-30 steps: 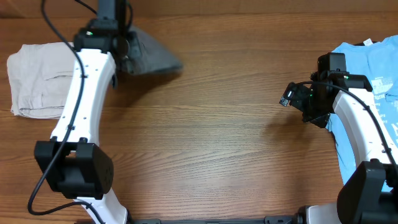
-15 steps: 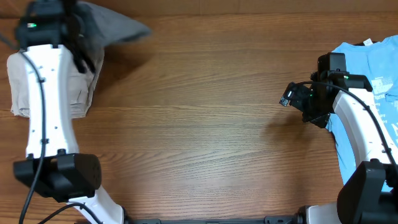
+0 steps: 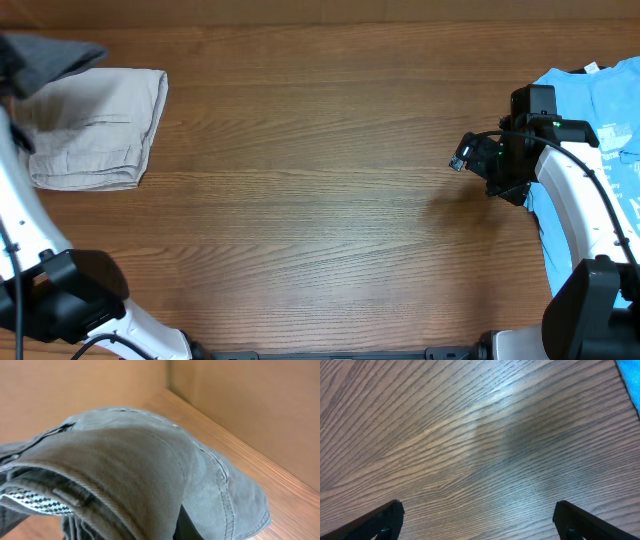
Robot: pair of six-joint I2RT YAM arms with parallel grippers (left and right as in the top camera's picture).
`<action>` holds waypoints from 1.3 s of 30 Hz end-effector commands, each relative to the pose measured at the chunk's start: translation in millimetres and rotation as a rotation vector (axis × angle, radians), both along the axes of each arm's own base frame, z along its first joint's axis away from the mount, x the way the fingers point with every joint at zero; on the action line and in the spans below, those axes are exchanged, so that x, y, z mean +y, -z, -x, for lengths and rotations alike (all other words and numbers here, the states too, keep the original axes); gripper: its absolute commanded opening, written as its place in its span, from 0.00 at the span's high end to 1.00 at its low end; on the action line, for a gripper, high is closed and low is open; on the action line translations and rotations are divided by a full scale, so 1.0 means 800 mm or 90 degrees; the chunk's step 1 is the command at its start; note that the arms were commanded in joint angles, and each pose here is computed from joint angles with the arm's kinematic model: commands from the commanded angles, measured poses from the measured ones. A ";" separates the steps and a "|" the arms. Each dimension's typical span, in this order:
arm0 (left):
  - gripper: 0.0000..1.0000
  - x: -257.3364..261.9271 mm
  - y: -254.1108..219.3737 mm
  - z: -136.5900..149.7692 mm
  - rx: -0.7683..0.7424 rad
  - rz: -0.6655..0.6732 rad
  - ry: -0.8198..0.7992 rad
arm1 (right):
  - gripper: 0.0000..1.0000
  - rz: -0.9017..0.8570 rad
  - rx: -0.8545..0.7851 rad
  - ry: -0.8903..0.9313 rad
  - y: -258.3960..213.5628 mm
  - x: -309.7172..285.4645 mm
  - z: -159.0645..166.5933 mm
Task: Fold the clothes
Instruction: 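Lift the grey shorts and carry them left onto the beige pants, then lower the grey shorts onto the beige pants and release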
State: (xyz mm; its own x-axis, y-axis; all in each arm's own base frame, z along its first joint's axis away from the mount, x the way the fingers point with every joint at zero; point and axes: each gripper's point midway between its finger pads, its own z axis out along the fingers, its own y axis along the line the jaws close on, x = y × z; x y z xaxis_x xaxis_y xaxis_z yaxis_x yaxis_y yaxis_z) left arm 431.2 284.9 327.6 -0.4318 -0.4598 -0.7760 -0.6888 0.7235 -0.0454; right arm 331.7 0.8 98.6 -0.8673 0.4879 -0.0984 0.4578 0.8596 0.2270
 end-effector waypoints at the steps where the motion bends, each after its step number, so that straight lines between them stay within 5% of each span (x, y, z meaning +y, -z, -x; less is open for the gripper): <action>1: 0.96 0.024 -0.007 -0.006 -0.024 -0.007 0.032 | 0.00 0.007 -0.009 0.000 -0.004 -0.003 -0.003; 4: 0.96 0.024 0.007 -0.035 -0.065 0.029 0.122 | 0.00 0.007 -0.009 0.000 -0.004 -0.003 -0.003; 15: 0.96 0.043 0.049 -0.085 -0.096 0.032 0.181 | 0.00 0.007 -0.009 0.000 -0.004 -0.003 -0.003; 24: 0.96 0.049 0.117 -0.095 -0.047 0.077 0.197 | 0.00 0.007 -0.009 0.000 -0.004 -0.003 -0.003; 39: 0.94 -0.010 0.118 -0.110 -0.114 0.254 0.226 | 0.00 0.007 -0.009 0.000 -0.004 -0.003 -0.003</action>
